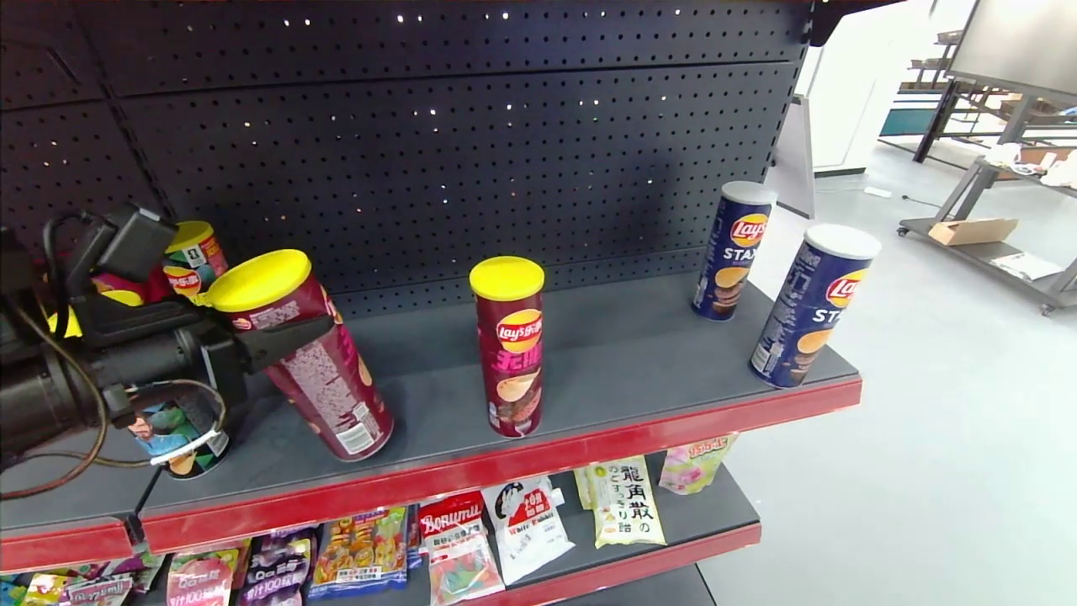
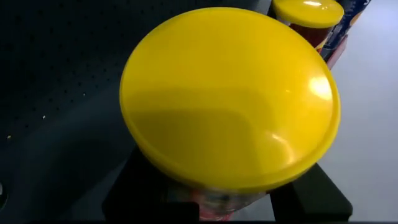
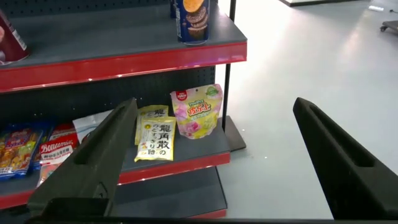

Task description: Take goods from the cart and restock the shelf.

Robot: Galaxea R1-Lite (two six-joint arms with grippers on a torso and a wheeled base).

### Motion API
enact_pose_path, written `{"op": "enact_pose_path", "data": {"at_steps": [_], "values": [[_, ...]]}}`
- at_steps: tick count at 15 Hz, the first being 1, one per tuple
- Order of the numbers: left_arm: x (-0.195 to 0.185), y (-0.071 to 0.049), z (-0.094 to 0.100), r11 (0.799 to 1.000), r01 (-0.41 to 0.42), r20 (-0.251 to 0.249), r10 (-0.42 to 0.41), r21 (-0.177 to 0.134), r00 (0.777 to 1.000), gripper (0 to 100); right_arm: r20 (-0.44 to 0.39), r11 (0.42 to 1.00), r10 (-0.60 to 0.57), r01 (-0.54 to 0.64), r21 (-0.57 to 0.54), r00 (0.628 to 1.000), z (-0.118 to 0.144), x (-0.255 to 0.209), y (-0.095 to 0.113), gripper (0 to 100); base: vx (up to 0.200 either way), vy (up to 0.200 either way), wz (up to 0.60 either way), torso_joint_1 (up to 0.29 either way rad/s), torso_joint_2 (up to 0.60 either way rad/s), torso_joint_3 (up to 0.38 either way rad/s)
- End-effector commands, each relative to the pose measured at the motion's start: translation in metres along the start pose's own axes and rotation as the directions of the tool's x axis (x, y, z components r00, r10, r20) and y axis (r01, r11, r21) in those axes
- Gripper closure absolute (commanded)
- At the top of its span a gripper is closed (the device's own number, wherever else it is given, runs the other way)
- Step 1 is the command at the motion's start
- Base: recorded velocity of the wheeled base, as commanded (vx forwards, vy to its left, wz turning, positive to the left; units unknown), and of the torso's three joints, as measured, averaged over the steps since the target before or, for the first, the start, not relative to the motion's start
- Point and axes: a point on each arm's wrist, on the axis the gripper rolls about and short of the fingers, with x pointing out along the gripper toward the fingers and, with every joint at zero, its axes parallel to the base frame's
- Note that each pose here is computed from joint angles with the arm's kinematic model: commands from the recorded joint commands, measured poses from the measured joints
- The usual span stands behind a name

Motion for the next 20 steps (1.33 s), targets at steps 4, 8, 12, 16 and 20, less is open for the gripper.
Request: {"op": "enact_pose_path", "data": {"at_steps": [4,8,12,16,20], "values": [[0.057,0.014,-0.011,0.997,0.070,0.008,-0.071,0.019,0.997,100,-0.001,1.000,0.000,0.000,0.000,1.000,0.000,0.000,0.000,0,0.000,0.000,0.00,0.000,0.00,0.000],[0.101,0.016,0.000,0.996,0.080,0.027,-0.081,0.041,0.996,100,-0.001,1.000,0.000,0.000,0.000,1.000,0.000,0.000,0.000,0,0.000,0.000,0.00,0.000,0.00,0.000],[0.141,0.022,0.003,0.998,0.040,0.043,-0.042,0.054,0.998,100,-0.001,1.000,0.000,0.000,0.000,1.000,0.000,0.000,0.000,0,0.000,0.000,0.00,0.000,0.00,0.000],[0.175,0.018,0.003,0.998,0.015,0.059,-0.019,0.064,0.998,100,-0.001,1.000,0.000,0.000,-0.001,1.000,0.000,0.000,0.000,0,0.000,0.000,0.00,0.000,0.00,0.000],[0.204,0.015,0.008,0.998,-0.061,0.099,0.061,0.000,0.993,100,0.000,1.000,0.000,0.000,-0.001,1.000,0.000,0.000,0.000,0,0.000,0.000,0.00,0.000,0.00,0.000]]}}
